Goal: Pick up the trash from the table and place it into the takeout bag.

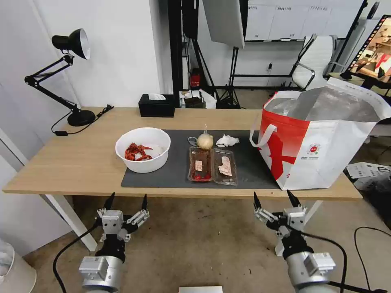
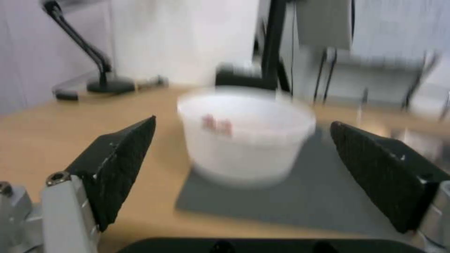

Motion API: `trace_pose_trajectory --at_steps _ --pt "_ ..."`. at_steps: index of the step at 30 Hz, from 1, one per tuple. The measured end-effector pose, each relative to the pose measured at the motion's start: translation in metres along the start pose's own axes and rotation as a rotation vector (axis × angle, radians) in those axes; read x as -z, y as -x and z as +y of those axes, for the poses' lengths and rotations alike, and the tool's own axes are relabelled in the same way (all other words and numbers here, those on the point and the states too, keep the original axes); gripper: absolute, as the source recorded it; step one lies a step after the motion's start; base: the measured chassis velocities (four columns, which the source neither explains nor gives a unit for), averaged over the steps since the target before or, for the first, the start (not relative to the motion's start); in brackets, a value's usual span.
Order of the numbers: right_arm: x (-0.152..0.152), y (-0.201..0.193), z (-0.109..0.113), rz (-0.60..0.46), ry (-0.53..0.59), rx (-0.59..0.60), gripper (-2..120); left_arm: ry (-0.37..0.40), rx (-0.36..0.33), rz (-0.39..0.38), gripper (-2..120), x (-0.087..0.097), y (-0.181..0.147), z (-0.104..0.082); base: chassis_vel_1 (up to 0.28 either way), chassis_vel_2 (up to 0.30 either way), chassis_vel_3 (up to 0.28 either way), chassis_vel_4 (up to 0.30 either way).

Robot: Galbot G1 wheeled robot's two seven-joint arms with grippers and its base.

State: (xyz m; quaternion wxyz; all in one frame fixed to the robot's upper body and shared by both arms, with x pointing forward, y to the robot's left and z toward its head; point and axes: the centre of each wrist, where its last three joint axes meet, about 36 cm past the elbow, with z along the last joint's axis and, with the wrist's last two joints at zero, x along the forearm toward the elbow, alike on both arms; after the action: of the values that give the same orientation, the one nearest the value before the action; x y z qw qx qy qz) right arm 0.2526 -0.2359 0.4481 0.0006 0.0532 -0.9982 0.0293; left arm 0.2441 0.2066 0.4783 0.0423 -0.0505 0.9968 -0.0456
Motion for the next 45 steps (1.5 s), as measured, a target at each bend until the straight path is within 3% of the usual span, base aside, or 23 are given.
trace_pose_trajectory --at_steps 3,15,44,45 --pt "0.011 0.016 -0.01 -0.021 0.021 0.049 100 -0.035 -0.004 -0.056 100 0.001 0.003 -0.003 0.0 0.0 0.0 0.0" --pt "0.05 0.06 -0.039 -0.031 0.046 0.199 100 -0.034 -0.025 -0.037 100 -0.003 0.002 -0.004 0.0 0.0 0.0 0.0" --pt "0.038 0.058 -0.033 0.02 0.086 0.186 100 -0.03 -0.048 -0.016 100 -0.006 0.001 -0.004 0.0 0.0 0.0 0.0" --pt "0.041 0.056 -0.027 0.039 0.171 0.188 100 -0.029 -0.052 -0.013 100 -0.006 0.0 -0.004 0.0 0.0 0.0 0.0"
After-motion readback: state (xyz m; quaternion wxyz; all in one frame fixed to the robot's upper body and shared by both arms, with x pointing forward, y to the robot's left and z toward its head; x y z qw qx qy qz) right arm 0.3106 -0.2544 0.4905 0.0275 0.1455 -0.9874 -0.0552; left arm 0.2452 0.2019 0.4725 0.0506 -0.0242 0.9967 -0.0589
